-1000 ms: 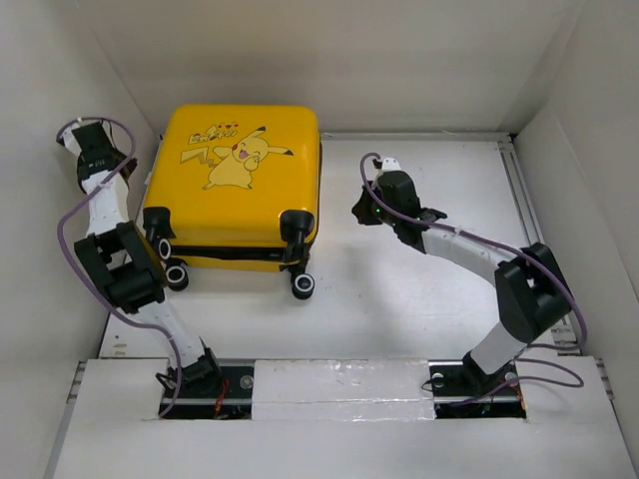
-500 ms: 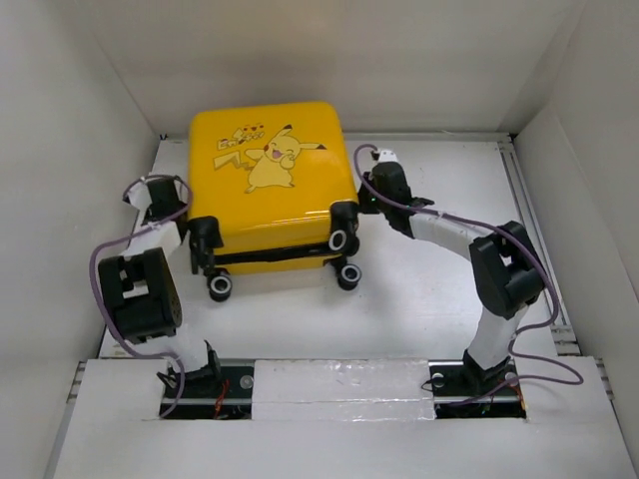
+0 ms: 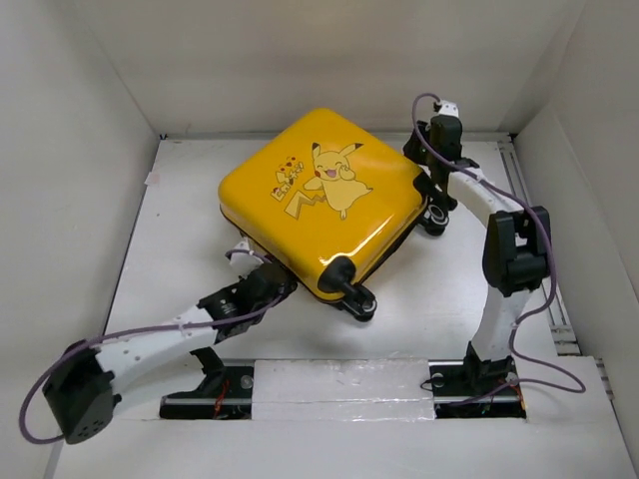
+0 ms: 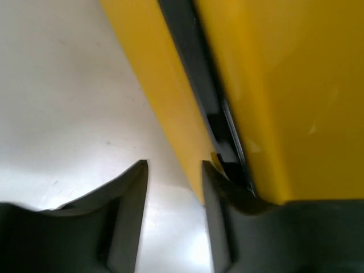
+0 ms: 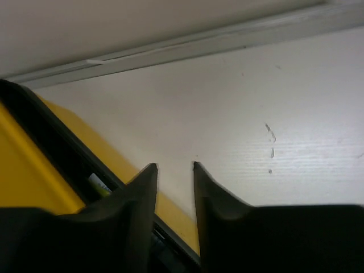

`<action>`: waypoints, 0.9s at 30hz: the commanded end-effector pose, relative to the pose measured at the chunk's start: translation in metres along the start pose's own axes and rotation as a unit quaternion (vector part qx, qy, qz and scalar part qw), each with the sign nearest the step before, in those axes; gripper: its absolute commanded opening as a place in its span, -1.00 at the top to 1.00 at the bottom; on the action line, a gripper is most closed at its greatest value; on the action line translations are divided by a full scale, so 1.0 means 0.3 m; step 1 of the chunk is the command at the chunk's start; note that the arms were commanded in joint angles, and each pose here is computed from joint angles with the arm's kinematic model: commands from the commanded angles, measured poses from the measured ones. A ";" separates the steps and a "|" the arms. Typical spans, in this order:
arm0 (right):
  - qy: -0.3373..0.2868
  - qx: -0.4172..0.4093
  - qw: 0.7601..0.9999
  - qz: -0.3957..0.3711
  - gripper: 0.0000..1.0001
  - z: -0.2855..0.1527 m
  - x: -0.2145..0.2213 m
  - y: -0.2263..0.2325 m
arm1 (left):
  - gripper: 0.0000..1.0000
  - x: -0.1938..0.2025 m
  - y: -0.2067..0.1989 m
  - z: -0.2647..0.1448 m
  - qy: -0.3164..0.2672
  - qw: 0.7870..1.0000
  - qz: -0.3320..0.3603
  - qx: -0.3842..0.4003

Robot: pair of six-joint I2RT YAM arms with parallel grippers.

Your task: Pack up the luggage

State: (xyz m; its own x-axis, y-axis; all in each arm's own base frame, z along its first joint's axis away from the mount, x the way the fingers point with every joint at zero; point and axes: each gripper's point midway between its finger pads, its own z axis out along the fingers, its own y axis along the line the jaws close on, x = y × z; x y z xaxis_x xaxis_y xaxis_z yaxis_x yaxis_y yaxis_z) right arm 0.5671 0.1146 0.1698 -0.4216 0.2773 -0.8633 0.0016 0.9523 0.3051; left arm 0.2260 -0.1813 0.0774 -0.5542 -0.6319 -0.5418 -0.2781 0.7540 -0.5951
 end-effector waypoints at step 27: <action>0.001 -0.027 0.994 0.106 1.00 -0.633 0.326 -0.069 | -0.19 -1.269 -0.155 0.456 -0.177 0.984 -0.031 -0.022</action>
State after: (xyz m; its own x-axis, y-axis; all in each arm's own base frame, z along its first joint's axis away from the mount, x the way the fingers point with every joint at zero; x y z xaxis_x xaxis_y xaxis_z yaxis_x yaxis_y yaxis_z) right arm 0.3265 0.0737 0.1390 -0.4375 0.4779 -0.7617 0.1520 0.8742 0.4612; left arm 0.5653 0.0264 0.2290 -0.1048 -0.6608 -0.7432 -0.4323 0.7033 -0.5644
